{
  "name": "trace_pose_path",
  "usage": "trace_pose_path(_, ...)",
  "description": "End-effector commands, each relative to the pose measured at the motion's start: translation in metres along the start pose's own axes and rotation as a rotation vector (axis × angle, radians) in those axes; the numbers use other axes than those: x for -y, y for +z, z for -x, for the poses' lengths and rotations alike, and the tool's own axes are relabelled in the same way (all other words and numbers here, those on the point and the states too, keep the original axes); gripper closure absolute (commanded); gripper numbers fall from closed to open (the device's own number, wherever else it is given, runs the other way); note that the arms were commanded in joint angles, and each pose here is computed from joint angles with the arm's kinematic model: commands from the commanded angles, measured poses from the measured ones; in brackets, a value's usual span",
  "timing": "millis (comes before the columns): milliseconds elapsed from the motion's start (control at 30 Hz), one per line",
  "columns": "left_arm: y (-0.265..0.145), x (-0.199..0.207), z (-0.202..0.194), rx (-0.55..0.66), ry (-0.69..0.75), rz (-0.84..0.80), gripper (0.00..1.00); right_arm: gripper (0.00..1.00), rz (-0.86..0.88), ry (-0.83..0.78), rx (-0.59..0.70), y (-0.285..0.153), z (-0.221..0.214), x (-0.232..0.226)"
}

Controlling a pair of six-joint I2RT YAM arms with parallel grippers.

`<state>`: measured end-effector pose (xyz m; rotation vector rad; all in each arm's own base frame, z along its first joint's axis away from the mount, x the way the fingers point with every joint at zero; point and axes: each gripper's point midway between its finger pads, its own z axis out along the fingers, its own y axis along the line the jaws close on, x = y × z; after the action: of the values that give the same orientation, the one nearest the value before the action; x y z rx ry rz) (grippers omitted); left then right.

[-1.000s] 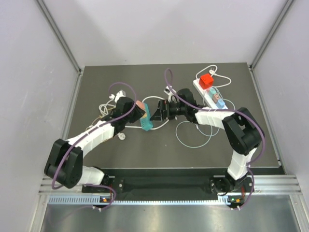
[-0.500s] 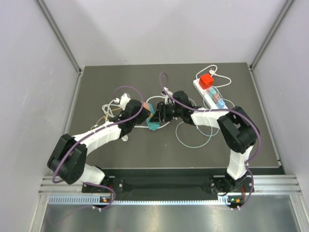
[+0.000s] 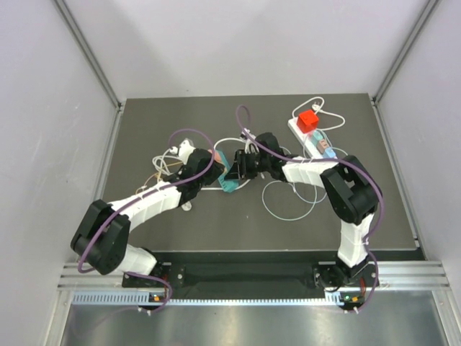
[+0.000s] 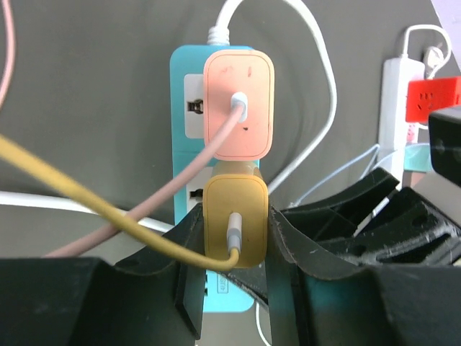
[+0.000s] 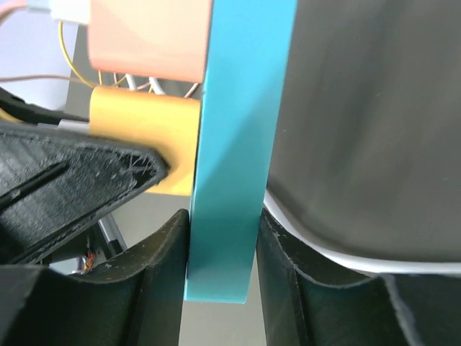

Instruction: Pull the plug off the socket

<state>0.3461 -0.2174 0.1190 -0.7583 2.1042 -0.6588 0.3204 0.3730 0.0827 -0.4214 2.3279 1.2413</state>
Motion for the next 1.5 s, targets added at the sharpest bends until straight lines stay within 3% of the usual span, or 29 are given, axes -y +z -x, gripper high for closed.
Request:
trace_pose_path(0, -0.028, 0.082, 0.010, -0.026, -0.066, -0.314, 1.00, 1.00, -0.044, -0.039, 0.048, -0.003, 0.025, 0.016)
trace_pose_path(100, -0.038, 0.082, 0.009, -0.050, -0.043, -0.311, 1.00, 1.00, -0.132, -0.046, 0.086, -0.014, 0.033, 0.042)
trace_pose_path(300, -0.051, 0.075, 0.017, -0.006, 0.019, -0.324, 1.00, 1.00, -0.149, -0.055, 0.113, -0.022, 0.038, 0.049)
trace_pose_path(567, -0.060, 0.084, -0.003, -0.162, 0.070, -0.387, 1.00, 1.00, -0.086, -0.036, 0.129, -0.026, 0.040, 0.038)
trace_pose_path(800, -0.092, 0.105, 0.018, -0.144, 0.340, -0.448, 1.00, 1.00, -0.040, -0.040, 0.144, -0.036, 0.051, 0.037)
trace_pose_path(833, -0.102, 0.119, 0.032, -0.109, 0.369, -0.461, 1.00, 1.00, -0.035, -0.045, 0.145, -0.037, 0.052, 0.036)
trace_pose_path(1100, -0.148, 0.095, 0.172, 0.327, 0.583, -0.072, 1.00, 1.00, 0.087, -0.161, 0.177, -0.062, 0.069, 0.019)
trace_pose_path(1200, -0.177, 0.106, 0.220, 0.463, 0.589, -0.026, 1.00, 1.00, 0.117, -0.192, 0.199, -0.071, 0.075, 0.014)
trace_pose_path(1467, -0.238, 0.163, 0.283, 0.635, 0.600, -0.064, 1.00, 1.00, 0.079, -0.186, 0.243, -0.085, 0.088, 0.026)
